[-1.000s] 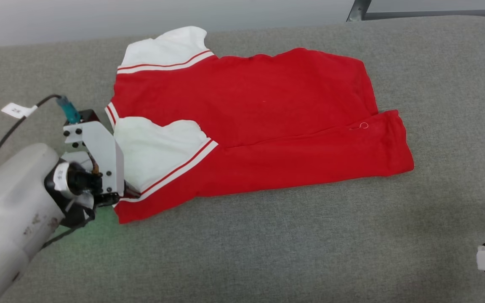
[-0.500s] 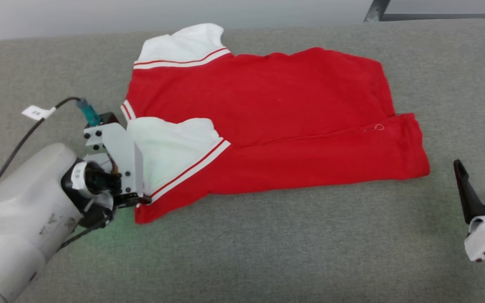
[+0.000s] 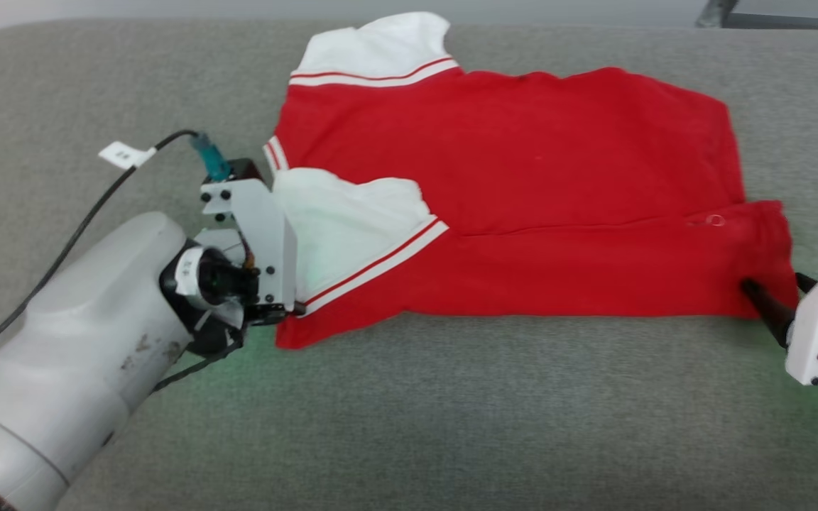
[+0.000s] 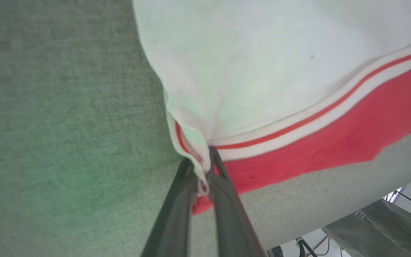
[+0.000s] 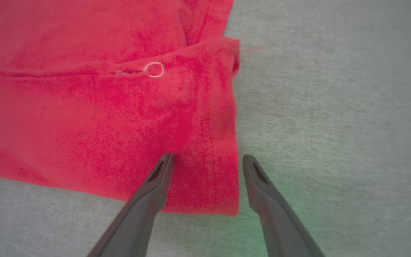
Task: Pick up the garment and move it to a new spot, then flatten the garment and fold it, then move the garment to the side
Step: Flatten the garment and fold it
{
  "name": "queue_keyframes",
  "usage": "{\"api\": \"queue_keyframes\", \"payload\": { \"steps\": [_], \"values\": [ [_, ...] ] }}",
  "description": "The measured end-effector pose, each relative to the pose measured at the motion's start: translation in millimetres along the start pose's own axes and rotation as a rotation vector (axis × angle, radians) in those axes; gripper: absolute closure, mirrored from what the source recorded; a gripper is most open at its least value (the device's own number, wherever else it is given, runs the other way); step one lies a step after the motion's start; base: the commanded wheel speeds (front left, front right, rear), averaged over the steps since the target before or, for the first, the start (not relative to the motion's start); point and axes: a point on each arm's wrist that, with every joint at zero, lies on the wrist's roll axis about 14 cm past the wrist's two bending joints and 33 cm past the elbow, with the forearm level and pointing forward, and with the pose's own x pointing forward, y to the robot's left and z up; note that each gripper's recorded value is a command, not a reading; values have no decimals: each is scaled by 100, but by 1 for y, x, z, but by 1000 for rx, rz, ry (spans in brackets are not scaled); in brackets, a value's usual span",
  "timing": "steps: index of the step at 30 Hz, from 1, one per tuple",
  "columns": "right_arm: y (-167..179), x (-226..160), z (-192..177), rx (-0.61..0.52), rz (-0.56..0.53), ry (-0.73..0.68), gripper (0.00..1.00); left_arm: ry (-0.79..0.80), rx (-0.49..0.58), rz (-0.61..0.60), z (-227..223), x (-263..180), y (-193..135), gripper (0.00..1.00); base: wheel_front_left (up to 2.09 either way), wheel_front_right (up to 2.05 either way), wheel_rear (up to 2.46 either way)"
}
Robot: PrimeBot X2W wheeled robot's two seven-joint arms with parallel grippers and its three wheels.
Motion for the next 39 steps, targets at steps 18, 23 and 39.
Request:
{"api": "queue_keyframes", "payload": {
  "steps": [18,23,39],
  "values": [
    [16,36,-6,84,52,233,100,-16,-39,-22,2,0,10,100,0,0,0],
    [14,30,-2,105,51,216,100,-20,-46,-26,1,-6,9,100,0,0,0],
    [4,-4,-12,118,43,233,100,7,-37,-11,-19,-32,8,100,0,0,0]
  ]
}}
